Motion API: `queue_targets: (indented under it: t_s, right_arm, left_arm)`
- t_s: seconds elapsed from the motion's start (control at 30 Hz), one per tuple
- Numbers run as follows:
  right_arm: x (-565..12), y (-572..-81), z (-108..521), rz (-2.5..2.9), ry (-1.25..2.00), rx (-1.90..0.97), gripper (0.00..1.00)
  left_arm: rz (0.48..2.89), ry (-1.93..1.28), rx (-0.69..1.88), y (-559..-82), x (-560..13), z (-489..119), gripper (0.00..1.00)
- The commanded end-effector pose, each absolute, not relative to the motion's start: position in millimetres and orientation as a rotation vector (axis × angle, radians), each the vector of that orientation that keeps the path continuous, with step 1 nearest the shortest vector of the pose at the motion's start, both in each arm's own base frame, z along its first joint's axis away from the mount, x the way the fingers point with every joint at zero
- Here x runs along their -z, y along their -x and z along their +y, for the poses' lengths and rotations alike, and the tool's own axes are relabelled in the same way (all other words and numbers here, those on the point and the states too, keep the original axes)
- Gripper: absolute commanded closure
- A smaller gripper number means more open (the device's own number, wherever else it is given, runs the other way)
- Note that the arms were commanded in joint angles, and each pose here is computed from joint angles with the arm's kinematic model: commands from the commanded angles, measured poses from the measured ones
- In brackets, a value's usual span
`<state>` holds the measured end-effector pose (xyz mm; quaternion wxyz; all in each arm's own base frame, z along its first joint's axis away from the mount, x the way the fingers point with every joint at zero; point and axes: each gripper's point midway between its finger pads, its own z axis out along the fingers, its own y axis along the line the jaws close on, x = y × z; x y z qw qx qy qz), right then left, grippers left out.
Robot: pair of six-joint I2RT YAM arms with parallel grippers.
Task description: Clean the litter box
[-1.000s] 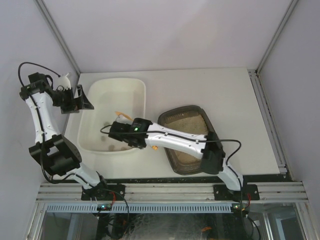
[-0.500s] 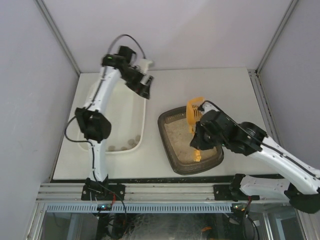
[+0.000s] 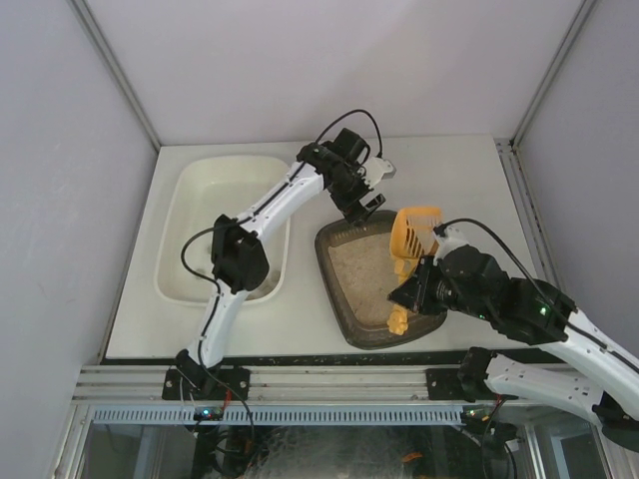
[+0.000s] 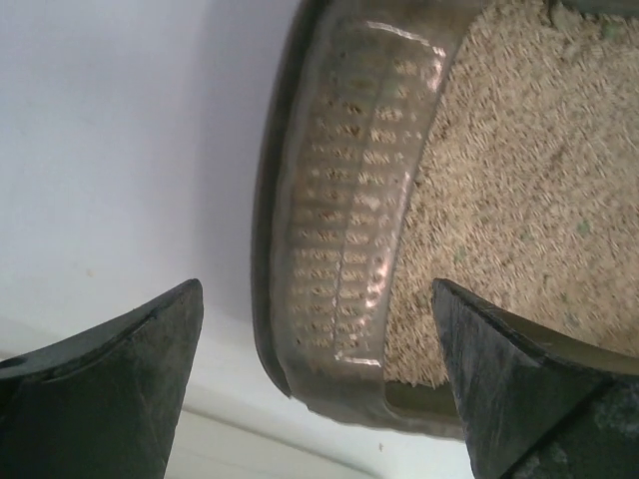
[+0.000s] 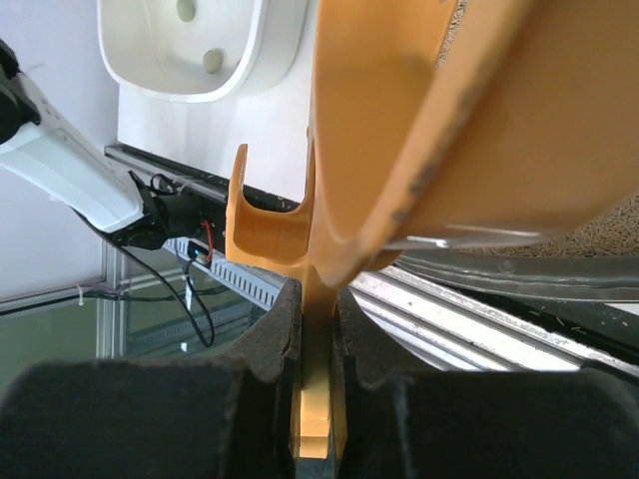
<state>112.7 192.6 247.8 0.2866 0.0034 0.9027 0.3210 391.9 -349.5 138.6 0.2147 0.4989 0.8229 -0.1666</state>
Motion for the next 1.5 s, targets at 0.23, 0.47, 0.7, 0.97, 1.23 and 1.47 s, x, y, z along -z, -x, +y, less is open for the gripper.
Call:
queue_targets:
  t_s: [0.23, 0.47, 0.7, 0.97, 1.23, 1.47]
  right_arm:
    - [-259.0, -116.5, 194.8, 2.328, -0.085, -0.939, 1.00]
    - [-253.6, -117.7, 192.5, 2.320, -0.101, -0.938, 1.00]
    - [-253.0, -119.6, 187.8, 2.310, -0.116, -0.931, 1.00]
    - [-243.7, -120.7, 180.6, 2.352, -0.115, -0.889, 1.00]
    - [-234.4, -126.4, 186.6, 2.432, -0.018, -0.940, 1.00]
    - [-209.1, -138.4, 197.7, 2.613, 0.069, -1.023, 1.00]
  left_arm:
    - [2.219, -1.510, 0.438, -400.4, -104.3, -363.2, 0.00]
    - [2.247, -1.646, 0.468, -376.5, -78.3, -365.7, 0.00]
    - [2.300, -1.623, 0.432, -378.8, -60.5, -367.9, 0.04]
    - [2.481, -1.305, 0.417, -391.9, -61.4, -343.3, 0.24]
    - [2.734, -0.787, 0.594, -394.8, -58.7, -291.4, 0.39]
    - [2.717, -0.549, 0.635, -381.7, -77.1, -257.9, 0.36]
